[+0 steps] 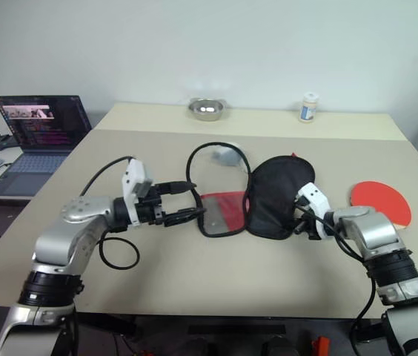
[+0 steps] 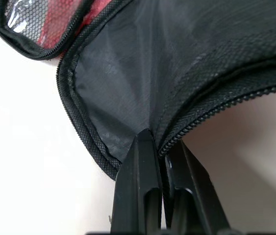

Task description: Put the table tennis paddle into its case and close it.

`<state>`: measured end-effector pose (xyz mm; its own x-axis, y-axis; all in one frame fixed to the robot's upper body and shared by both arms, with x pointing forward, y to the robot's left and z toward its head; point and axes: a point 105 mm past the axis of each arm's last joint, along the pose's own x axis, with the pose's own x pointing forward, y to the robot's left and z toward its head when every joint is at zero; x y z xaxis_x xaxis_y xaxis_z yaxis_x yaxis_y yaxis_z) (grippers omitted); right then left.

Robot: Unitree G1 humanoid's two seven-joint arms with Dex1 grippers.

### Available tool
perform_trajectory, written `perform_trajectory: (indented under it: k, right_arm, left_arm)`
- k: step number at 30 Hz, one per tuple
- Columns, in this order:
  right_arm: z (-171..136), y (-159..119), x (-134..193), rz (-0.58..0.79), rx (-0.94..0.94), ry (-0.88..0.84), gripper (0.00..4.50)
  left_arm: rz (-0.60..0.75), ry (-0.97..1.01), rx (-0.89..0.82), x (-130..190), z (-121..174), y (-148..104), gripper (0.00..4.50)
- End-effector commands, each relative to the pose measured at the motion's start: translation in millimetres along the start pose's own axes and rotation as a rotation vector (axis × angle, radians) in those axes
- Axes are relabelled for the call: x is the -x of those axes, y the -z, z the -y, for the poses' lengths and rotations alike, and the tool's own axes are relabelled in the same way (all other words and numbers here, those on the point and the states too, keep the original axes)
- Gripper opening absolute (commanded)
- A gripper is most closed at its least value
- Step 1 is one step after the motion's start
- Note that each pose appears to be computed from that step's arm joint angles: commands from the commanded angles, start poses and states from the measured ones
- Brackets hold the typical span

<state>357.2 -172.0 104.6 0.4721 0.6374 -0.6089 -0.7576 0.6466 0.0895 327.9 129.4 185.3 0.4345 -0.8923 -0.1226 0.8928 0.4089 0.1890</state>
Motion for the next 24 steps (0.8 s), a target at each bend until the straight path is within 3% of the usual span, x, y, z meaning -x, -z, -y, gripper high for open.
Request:
perform_trajectory:
  k: [1, 13, 16, 24]
  right_arm:
    - [15.7, -10.2, 14.9, -0.01, 0.062, 0.034, 0.02]
    - [45.3, -19.7, 28.7, -0.057, 0.097, 0.093, 0.02]
    - [44.8, -21.2, 29.7, -0.036, 0.066, 0.084, 0.69]
    - [39.2, -26.4, 52.5, 0.022, 0.043, 0.095, 3.47]
  left_arm:
    - [0.017, 0.009, -0.039, 0.8, 4.2, -8.8, 4.06]
    - [0.017, 0.002, -0.046, -1.1, 3.9, -7.8, 4.06]
    - [0.021, 0.004, -0.049, -2.6, 3.9, -8.1, 4.06]
    - [0.034, 0.022, -0.058, -7.2, 6.0, -9.5, 4.06]
